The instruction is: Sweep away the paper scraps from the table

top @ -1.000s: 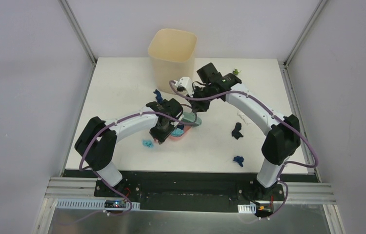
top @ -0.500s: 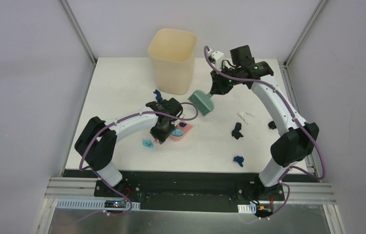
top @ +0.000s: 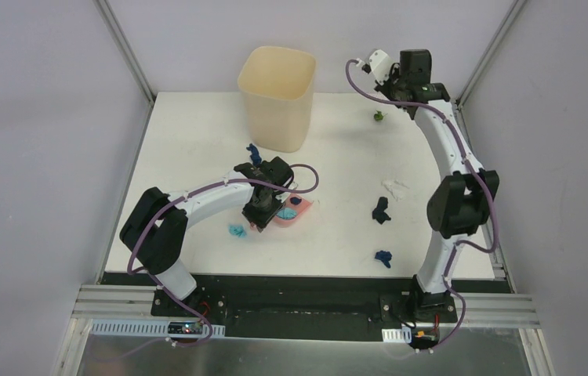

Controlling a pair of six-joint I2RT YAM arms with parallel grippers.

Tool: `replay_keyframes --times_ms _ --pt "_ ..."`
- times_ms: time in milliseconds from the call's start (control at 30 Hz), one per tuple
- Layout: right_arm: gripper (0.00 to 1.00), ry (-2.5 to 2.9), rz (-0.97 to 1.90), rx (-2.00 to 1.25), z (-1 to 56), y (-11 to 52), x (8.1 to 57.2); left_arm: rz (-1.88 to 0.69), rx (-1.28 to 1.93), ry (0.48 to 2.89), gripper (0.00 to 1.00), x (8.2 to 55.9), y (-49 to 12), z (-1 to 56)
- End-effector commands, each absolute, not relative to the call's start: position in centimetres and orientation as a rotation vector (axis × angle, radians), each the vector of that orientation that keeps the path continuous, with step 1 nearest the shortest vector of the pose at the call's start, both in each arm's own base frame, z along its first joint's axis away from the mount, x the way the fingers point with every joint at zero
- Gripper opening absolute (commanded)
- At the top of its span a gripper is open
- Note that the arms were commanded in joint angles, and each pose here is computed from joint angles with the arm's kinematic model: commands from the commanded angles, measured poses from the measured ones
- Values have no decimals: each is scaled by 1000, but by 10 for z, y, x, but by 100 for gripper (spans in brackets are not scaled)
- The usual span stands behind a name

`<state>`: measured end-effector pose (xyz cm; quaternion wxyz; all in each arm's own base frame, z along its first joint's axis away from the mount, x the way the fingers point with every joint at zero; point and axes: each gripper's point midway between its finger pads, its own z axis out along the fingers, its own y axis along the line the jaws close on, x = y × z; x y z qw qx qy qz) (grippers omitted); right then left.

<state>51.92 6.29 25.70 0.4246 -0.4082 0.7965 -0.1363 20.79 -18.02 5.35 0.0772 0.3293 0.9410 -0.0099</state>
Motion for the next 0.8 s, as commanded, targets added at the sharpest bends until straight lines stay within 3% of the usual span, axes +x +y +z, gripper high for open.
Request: replay_keyframes --times_ms 0,200,367,767 --pt "0 1821 -609 -1039 281 50 585 -103 990 2794 0 207 -190 62" --pt "0 1864 -648 -1120 225 48 623 -113 1000 2779 0 207 -192 64" --pt "0 1922 -518 -1198 192 67 614 -106 1004 2792 0 206 -192 61" --pt "0 2248 290 -1247 156 180 447 -125 1019 2809 0 203 -195 58"
